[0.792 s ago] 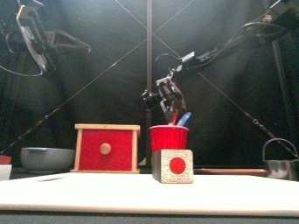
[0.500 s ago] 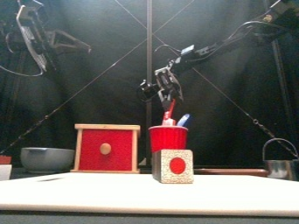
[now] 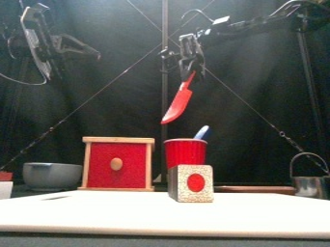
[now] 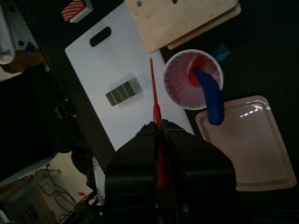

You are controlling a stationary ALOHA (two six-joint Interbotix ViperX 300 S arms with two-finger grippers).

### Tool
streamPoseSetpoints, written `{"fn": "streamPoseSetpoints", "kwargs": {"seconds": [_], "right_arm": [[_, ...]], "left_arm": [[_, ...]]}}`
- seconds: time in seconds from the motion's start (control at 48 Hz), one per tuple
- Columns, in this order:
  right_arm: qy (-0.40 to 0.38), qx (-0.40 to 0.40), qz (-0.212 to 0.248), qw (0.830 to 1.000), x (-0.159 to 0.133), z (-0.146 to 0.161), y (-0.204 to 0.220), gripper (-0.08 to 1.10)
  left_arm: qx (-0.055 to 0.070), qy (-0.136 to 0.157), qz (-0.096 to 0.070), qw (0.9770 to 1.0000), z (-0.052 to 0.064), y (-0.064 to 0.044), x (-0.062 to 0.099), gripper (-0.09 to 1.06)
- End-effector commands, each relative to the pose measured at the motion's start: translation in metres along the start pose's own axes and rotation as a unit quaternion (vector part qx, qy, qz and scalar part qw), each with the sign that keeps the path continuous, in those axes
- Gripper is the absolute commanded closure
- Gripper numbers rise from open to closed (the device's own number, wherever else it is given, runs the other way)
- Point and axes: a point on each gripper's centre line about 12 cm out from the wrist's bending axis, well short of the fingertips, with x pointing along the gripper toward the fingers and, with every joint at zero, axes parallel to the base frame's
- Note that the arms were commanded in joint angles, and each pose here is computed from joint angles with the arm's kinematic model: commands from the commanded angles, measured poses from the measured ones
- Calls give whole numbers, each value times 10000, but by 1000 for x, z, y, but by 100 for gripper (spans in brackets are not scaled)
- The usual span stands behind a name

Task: Cut the sushi into 4 pieces with the knife
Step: Grasp knife edge with left hand

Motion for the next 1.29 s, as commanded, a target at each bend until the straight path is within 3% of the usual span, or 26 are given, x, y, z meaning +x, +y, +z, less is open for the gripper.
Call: {"fn": "streamPoseSetpoints", "kwargs": {"seconds": [0.021,0.417,0.583,0.958,1.104,1.292], "right_arm": [[-405,-286,-57,9988,-28,-10,26,100],[-1342,-717,-220,9881,-51,-34,61,100],[-1772,-775,-187,9809,-38,-55,66,100],[-2628,-1038,-172,9591,-5,-95,70,100],[-3107,-1093,-192,9440,9,-110,69,100],[-3846,-1388,-471,9114,23,-135,61,100]], "left_arm": [[-2,-109,11,9999,6,0,2,54],[-10,-109,11,9999,6,0,2,53],[-17,-132,15,9999,6,0,2,53],[27,-472,76,9989,16,3,2,53],[29,-521,95,9986,18,3,3,53],[28,-644,90,9979,21,3,3,53]]}}
